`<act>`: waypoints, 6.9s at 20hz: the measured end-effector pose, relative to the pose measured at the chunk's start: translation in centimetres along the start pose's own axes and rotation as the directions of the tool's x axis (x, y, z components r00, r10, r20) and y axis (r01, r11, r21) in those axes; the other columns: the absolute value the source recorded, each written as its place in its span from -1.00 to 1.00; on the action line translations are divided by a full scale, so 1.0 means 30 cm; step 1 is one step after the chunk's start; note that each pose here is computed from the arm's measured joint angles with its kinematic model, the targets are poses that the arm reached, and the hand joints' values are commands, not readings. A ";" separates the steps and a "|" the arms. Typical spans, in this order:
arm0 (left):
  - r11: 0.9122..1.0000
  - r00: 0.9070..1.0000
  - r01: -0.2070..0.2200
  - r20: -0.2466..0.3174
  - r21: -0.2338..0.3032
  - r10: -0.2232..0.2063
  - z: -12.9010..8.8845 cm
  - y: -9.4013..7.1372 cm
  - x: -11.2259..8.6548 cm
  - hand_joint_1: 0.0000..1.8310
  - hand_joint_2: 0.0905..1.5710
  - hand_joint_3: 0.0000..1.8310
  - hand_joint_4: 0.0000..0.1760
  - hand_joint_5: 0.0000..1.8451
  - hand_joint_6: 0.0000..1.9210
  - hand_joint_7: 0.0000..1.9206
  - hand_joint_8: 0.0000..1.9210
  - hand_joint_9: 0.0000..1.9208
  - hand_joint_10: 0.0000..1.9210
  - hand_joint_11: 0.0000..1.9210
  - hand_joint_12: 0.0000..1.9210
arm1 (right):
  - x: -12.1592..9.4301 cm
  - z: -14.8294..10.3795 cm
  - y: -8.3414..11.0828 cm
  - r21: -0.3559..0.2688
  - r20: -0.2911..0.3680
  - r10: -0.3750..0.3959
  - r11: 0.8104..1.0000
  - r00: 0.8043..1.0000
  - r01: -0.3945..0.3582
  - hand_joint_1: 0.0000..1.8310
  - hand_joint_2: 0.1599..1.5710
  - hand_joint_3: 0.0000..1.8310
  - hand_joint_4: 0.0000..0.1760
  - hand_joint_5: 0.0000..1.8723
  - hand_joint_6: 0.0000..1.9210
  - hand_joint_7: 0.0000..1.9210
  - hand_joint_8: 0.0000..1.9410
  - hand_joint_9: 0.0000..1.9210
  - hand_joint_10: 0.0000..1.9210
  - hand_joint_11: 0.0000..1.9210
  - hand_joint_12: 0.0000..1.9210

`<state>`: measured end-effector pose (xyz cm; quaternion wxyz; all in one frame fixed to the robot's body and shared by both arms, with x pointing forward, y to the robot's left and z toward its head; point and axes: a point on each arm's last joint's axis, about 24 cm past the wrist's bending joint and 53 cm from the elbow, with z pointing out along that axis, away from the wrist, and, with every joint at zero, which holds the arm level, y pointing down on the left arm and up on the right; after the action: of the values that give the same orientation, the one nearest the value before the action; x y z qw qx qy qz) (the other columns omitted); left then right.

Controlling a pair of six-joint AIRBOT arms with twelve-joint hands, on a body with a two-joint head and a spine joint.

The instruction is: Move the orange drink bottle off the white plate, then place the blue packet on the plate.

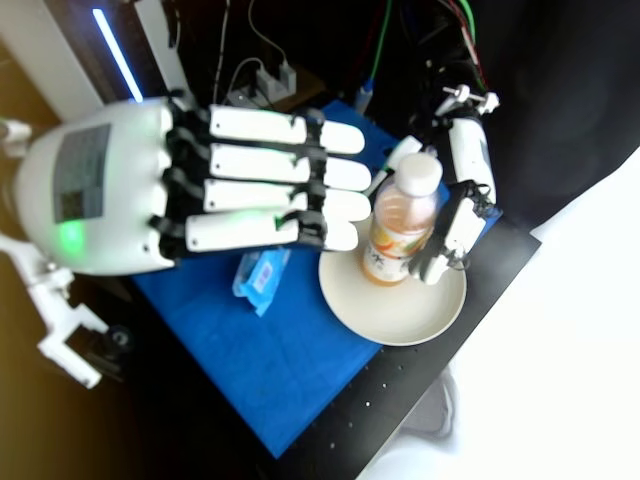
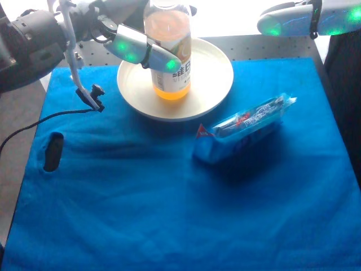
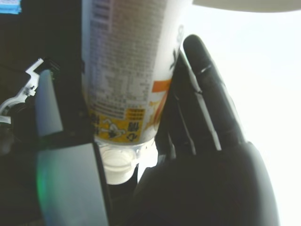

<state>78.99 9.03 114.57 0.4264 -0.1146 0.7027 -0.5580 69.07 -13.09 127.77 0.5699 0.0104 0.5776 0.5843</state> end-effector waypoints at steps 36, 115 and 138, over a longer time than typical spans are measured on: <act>0.978 0.985 -0.015 -0.163 0.207 0.050 -0.272 -0.300 0.033 0.35 0.35 -1.00 -1.00 0.07 -0.06 0.13 -0.06 0.29 -0.83 -0.03 -0.01 | 0.020 0.017 -0.002 -0.005 0.000 0.017 1.000 1.000 -0.017 -0.34 -0.08 -1.00 -0.68 -0.49 -1.00 -0.54 -1.00 -0.48 -1.00 -0.91 0.15; 1.000 0.964 -0.004 -0.266 0.003 0.004 -0.539 -0.046 0.274 -0.13 -0.42 -1.00 1.00 -1.00 -1.00 -1.00 -1.00 -0.97 -1.00 -1.00 -0.44 | 0.051 0.017 0.013 -0.017 -0.014 0.030 0.999 0.999 -0.030 -0.37 -0.15 -1.00 0.85 -0.92 -1.00 -0.71 -1.00 -0.70 -1.00 -1.00 0.28; 0.974 0.983 -0.142 -0.144 -0.178 0.117 -0.720 0.048 0.066 -0.29 -0.36 -1.00 1.00 -1.00 -1.00 -1.00 -1.00 -1.00 -1.00 -1.00 -1.00 | 0.193 -0.042 -0.109 0.118 -0.258 -0.059 0.989 0.964 0.092 -0.28 -0.07 -0.99 0.17 -1.00 -1.00 -0.95 -1.00 -0.90 -0.98 -0.96 -0.34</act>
<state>62.53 23.08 112.66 0.4017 -0.0707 0.7849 -0.4664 68.35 -11.04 121.36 0.5114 -0.0498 0.6823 0.5200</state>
